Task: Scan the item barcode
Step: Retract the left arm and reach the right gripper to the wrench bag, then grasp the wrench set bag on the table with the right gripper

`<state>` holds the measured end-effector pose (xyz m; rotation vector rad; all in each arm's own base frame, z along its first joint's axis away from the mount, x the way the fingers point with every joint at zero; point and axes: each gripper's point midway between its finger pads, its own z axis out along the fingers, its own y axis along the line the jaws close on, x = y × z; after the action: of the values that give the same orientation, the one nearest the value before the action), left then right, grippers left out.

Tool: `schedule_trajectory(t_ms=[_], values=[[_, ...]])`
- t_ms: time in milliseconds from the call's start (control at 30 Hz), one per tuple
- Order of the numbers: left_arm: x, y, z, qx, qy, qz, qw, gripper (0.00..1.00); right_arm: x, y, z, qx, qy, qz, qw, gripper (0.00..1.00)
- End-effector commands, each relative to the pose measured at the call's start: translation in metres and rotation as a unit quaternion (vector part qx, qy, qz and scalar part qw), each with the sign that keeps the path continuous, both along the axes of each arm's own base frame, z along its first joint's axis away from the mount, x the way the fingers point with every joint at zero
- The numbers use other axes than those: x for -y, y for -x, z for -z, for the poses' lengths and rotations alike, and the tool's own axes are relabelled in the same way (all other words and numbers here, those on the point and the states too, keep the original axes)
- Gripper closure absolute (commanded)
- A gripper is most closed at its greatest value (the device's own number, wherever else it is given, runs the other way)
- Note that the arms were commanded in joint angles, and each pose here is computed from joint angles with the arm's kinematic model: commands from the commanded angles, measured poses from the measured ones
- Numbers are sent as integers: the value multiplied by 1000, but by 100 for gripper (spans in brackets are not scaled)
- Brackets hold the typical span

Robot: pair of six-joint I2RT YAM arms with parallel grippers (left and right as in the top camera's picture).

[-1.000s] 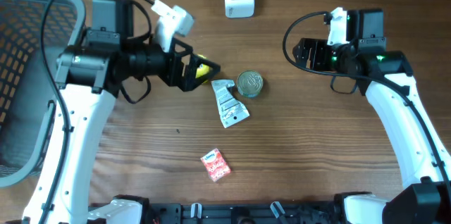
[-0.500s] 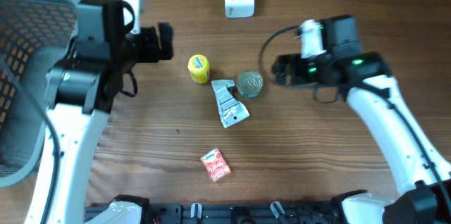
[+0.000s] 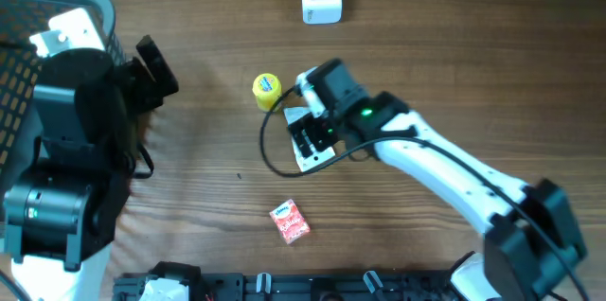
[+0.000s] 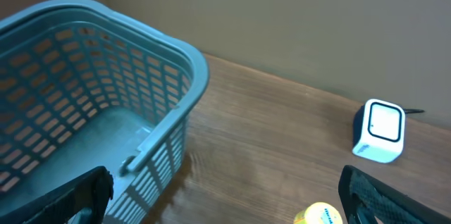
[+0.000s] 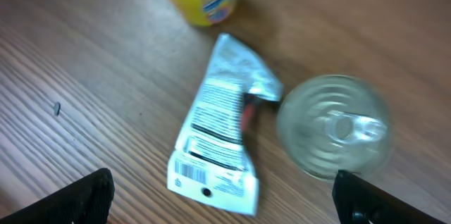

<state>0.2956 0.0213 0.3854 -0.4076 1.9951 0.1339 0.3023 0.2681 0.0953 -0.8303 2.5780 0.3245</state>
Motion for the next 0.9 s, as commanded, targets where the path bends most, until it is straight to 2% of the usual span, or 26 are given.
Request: schedule_trajectory(t_ms=[0,200,667,700,867], values=[[-6,2,2,-3,-2,-18,1000,0,-16,9,15,11,27,-17,999,0],[-6,4,8,-15,-1,-20,1000,0,-28,13,46,7,54,-28,998,0],[-7,8,15,-34,-5,-20,999,0,-39,-5,79,22,58,-17,998,1],[-7,9,15,-35,-5,-20,999,0,-39,-6,83,20,58,-13,998,5],[-7,11,19,-43,-6,-20,999,0,-41,-10,82,26,53,-2,998,36]])
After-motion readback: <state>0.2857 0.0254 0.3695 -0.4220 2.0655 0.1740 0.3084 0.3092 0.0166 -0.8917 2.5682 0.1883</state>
